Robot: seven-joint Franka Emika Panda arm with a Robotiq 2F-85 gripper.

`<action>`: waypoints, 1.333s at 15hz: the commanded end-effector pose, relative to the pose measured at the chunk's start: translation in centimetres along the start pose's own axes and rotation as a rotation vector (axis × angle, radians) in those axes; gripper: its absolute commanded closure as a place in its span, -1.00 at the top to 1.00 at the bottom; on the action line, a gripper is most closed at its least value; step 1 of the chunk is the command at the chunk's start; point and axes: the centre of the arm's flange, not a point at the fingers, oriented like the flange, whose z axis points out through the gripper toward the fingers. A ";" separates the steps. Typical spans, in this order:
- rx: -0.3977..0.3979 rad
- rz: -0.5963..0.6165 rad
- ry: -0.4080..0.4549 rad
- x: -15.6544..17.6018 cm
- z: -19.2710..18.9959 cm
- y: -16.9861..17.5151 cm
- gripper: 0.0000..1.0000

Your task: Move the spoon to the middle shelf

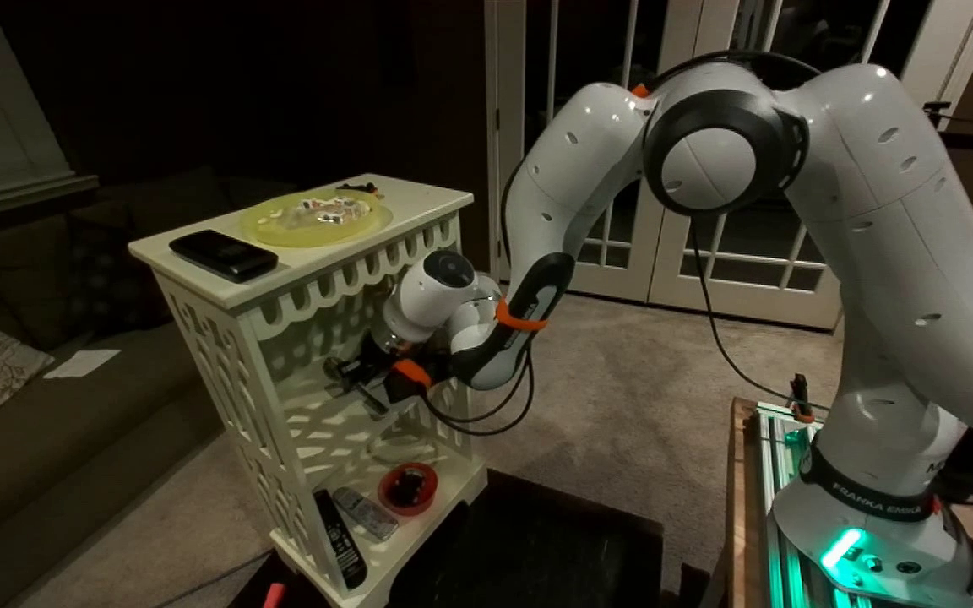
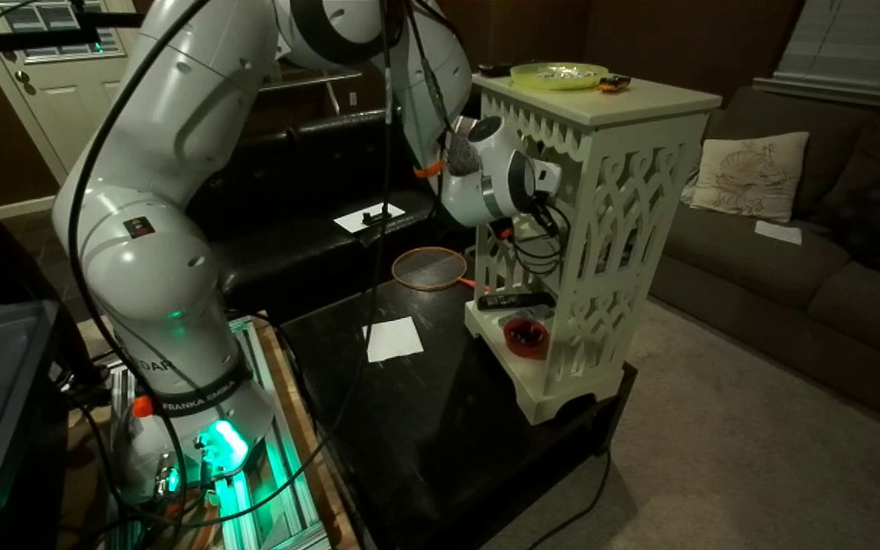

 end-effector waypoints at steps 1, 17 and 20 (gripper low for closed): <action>0.006 -0.018 0.053 0.3 -2.3 -0.2 0.49; 0.444 -0.261 0.386 -6.9 -15.2 5.0 1.00; 0.484 -0.300 0.404 -7.5 -18.8 5.1 1.00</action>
